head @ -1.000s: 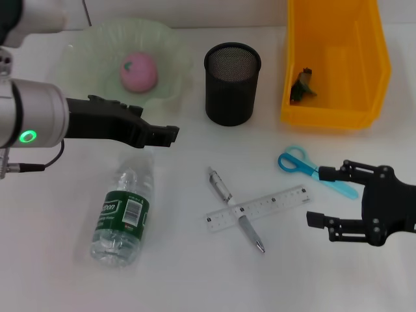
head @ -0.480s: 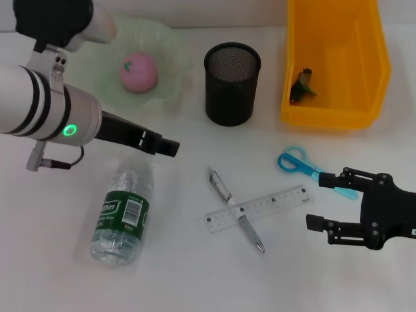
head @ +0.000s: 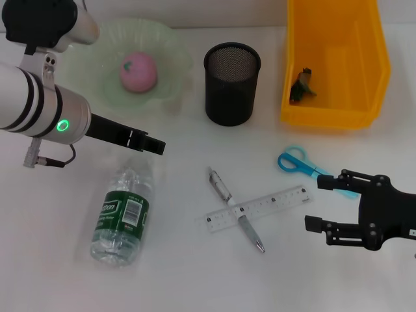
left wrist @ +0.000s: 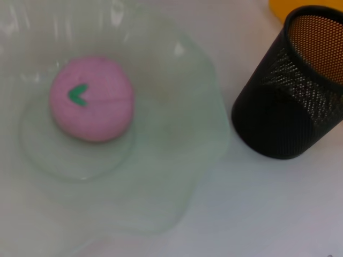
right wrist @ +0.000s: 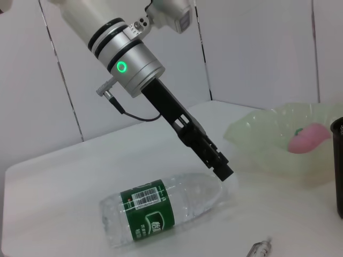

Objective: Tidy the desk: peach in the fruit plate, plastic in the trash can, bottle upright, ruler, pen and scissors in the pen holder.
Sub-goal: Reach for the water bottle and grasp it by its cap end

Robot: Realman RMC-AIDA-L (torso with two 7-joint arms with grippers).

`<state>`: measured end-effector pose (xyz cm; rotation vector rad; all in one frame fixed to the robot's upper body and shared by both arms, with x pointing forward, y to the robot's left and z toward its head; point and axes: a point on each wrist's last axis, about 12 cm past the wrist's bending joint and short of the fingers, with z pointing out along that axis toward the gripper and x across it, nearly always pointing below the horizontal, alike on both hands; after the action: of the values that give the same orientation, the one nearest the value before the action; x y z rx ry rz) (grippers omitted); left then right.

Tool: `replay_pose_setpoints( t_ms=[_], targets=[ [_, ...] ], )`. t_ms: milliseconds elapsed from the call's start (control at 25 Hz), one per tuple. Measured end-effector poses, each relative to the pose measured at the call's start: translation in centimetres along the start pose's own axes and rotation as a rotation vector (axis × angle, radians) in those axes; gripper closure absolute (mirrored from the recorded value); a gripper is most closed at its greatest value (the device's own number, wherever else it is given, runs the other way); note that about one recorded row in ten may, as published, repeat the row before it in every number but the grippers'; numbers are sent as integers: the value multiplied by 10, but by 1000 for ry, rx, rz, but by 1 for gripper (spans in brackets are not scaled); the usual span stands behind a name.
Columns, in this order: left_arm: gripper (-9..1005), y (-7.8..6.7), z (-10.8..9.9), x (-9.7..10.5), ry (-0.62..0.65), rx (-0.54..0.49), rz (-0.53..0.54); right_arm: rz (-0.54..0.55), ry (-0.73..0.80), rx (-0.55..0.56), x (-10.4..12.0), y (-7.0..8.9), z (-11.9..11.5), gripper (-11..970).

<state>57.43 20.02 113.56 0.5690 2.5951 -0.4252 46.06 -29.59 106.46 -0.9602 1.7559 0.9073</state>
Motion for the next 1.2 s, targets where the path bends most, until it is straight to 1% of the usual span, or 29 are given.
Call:
replay_pose_setpoints(
  t_ms=[200,480,600,1200],
  targets=[
    [252,7,7,0,4,-9,-25,1,0,0,0,-1,1,139],
    [259,13,15,0,22,-13,-52,9,6,-5,0,-3,5,140],
    [262,14,18,0,32,-13,-56,11,27,-12,1,-4,7,140],
    [277,19,26,6,47,-18,-48,29,38,-21,2,-7,13,140]
  ],
)
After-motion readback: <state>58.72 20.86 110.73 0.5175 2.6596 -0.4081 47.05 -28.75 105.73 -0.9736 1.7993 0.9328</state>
